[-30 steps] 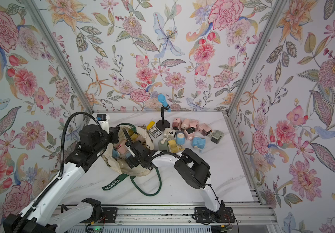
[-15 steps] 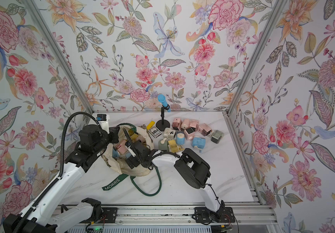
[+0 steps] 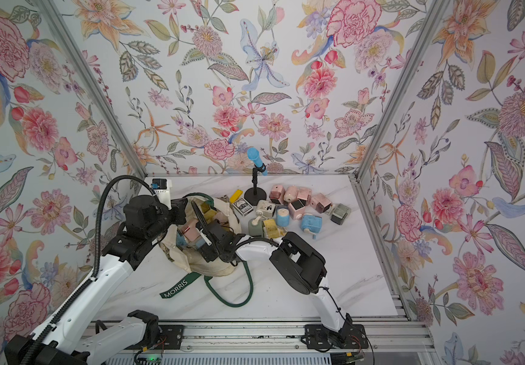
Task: Take out the pencil sharpeners from the tote bags
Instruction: Pick up the pencil sharpener from the canvas bag.
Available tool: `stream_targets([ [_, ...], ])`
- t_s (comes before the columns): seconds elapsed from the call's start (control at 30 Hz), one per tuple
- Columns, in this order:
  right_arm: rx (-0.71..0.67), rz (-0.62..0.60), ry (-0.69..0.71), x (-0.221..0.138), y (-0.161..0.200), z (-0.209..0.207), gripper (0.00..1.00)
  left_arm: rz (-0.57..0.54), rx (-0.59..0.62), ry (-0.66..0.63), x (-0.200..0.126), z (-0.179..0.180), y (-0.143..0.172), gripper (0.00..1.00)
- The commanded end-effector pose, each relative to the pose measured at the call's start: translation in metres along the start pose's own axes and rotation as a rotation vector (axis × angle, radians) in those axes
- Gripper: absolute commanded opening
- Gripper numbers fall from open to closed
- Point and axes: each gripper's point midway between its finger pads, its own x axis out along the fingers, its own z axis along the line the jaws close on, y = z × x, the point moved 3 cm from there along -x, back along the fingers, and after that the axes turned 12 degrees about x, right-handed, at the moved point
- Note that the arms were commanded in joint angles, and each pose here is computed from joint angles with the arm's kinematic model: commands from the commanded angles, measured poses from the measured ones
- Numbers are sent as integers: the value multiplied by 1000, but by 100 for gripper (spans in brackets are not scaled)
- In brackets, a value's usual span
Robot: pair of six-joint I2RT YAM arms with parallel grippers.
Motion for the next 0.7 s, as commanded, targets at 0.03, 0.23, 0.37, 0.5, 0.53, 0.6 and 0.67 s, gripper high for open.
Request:
stream_targets([
  [0.03, 10, 48, 35, -18, 15, -18, 77, -76, 6, -14, -5, 4, -18, 0],
  [0.23, 10, 45, 7, -14, 14, -20, 76, -72, 5, -17, -3, 5, -17, 0],
  [0.37, -8, 21, -33, -11, 12, -11, 76, -73, 7, -17, -4, 5, -17, 0],
  [0.5, -41, -12, -58, -9, 8, -1, 80, -71, 7, -17, -3, 5, -17, 0],
  [0.53, -48, -16, -68, -7, 7, 1, 80, -72, 7, -16, -4, 5, -17, 0],
  [0.6, -57, -18, -78, -3, 7, 4, 80, -72, 6, -18, -3, 5, -17, 0],
  [0.67, -69, -8, -89, 3, 9, 7, 77, -72, 7, -16, -4, 5, -17, 0],
])
